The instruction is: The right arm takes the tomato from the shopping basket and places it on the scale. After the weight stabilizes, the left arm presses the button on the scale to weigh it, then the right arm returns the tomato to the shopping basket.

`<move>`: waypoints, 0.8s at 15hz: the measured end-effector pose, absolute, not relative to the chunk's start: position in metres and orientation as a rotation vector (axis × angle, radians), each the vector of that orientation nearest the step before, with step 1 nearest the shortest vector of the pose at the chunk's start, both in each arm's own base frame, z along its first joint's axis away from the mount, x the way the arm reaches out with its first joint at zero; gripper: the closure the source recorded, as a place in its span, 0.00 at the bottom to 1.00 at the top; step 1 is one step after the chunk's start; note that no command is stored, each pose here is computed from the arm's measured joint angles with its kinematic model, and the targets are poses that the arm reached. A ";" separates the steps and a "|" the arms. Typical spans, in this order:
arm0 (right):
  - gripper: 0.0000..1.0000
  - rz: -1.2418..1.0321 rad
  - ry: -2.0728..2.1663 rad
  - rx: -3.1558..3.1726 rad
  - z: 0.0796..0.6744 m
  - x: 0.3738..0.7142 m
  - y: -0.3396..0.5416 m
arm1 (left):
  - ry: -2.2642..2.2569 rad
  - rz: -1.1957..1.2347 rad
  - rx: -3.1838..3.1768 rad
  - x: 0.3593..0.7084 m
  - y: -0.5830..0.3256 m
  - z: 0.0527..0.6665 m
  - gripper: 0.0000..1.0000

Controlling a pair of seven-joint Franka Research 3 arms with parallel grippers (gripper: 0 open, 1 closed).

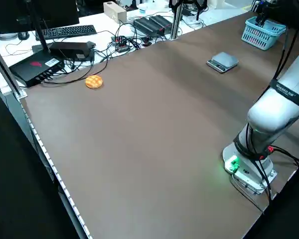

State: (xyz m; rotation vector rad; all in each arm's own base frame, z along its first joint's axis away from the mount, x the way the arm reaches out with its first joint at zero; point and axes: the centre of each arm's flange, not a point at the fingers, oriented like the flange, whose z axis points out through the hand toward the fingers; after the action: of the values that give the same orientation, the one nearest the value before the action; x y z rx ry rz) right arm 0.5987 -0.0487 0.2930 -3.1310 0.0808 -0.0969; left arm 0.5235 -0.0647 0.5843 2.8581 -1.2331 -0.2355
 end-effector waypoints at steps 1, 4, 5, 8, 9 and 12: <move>0.07 -0.095 0.084 -3.131 0.288 0.599 -0.050 | -1.300 -0.239 2.833 0.524 -0.069 0.583 0.00; 0.08 -0.089 0.088 -3.130 0.279 0.599 -0.051 | -1.472 -0.238 2.734 0.525 -0.066 0.582 0.00; 0.08 -0.092 0.089 -3.129 0.276 0.600 -0.052 | -1.573 -0.235 2.670 0.526 -0.063 0.582 0.00; 0.08 -0.083 0.090 -3.128 0.267 0.600 -0.052 | -1.790 -0.229 2.512 0.526 -0.059 0.581 0.00; 0.08 -0.076 0.091 -3.128 0.263 0.600 -0.052 | -1.819 -0.229 2.490 0.527 -0.060 0.580 0.00; 0.08 -0.075 0.096 -3.127 0.253 0.600 -0.054 | -1.870 -0.209 2.458 0.534 -0.070 0.573 0.00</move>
State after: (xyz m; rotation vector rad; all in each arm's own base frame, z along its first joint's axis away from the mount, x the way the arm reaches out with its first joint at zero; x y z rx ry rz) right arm 0.6001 -0.0537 0.2534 -3.1273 0.0957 -0.0754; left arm 0.5337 -0.0698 0.5730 2.4583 -1.8698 -0.2085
